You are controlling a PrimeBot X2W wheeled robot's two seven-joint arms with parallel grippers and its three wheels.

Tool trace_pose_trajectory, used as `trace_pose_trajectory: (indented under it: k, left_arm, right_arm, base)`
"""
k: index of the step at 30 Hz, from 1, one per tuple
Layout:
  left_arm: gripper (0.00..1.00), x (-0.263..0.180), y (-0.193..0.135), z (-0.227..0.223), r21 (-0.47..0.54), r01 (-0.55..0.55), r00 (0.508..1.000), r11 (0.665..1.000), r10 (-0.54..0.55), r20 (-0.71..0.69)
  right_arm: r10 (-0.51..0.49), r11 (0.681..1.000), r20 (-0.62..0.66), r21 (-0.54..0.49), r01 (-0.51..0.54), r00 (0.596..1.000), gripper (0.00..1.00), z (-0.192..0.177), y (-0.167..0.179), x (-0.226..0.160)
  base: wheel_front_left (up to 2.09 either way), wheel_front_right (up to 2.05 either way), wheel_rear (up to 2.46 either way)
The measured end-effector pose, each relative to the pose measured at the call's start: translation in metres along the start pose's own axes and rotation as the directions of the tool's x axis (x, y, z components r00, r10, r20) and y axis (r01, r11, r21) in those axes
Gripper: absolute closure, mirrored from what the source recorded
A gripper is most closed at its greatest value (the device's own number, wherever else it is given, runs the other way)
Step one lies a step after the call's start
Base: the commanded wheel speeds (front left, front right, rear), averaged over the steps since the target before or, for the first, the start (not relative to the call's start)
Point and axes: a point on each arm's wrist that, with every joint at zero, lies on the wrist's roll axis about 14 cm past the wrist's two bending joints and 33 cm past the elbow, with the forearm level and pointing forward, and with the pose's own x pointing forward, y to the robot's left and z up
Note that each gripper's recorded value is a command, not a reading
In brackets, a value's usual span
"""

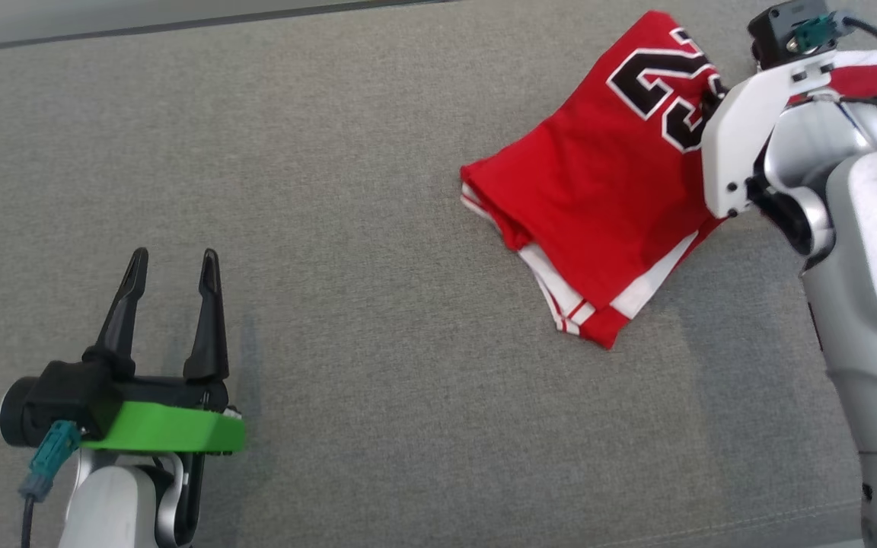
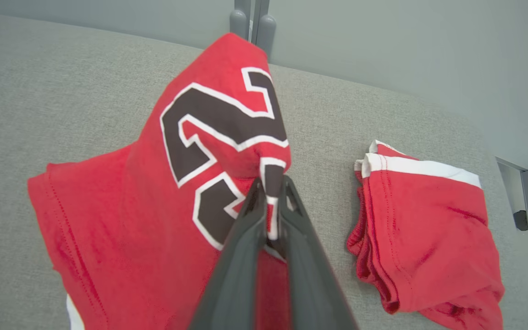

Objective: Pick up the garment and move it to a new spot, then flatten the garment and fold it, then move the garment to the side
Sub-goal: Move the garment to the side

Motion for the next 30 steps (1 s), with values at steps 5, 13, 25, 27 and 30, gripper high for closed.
trace_pose_trajectory:
  k: [5,13,25,27,30]
  left_arm:
    - [0.0,0.02,-0.012,-0.011,0.0,0.055,0.998,0.998,-0.055,-0.009]
    - [0.0,0.048,-0.034,-0.041,-0.021,0.142,0.989,0.99,-0.143,-0.046]
    - [0.0,0.058,-0.049,-0.078,-0.049,0.207,0.971,0.977,-0.211,-0.11]
    - [0.0,0.057,-0.047,-0.079,-0.043,0.208,0.971,0.977,-0.212,-0.116]
    - [0.0,0.055,-0.043,-0.082,-0.037,0.204,0.97,0.978,-0.207,-0.126]
  right_arm:
    - [-0.082,0.996,0.006,-0.032,0.082,0.997,1.0,0.006,-0.037,0.005]
    - [-0.227,0.972,-0.019,-0.058,0.226,0.974,1.0,0.0,-0.105,0.005]
    - [-0.426,0.898,-0.047,-0.141,0.416,0.904,1.0,-0.016,-0.184,-0.014]
    - [-0.451,0.882,-0.057,-0.181,0.435,0.891,1.0,-0.021,-0.194,-0.015]
    - [-0.477,0.864,-0.089,-0.23,0.448,0.874,1.0,-0.035,-0.205,-0.01]
  base:
    - [0.0,0.0,0.0]
    - [0.0,0.0,0.0]
    - [0.0,0.0,0.0]
    - [0.0,0.0,0.0]
    - [0.0,0.0,0.0]
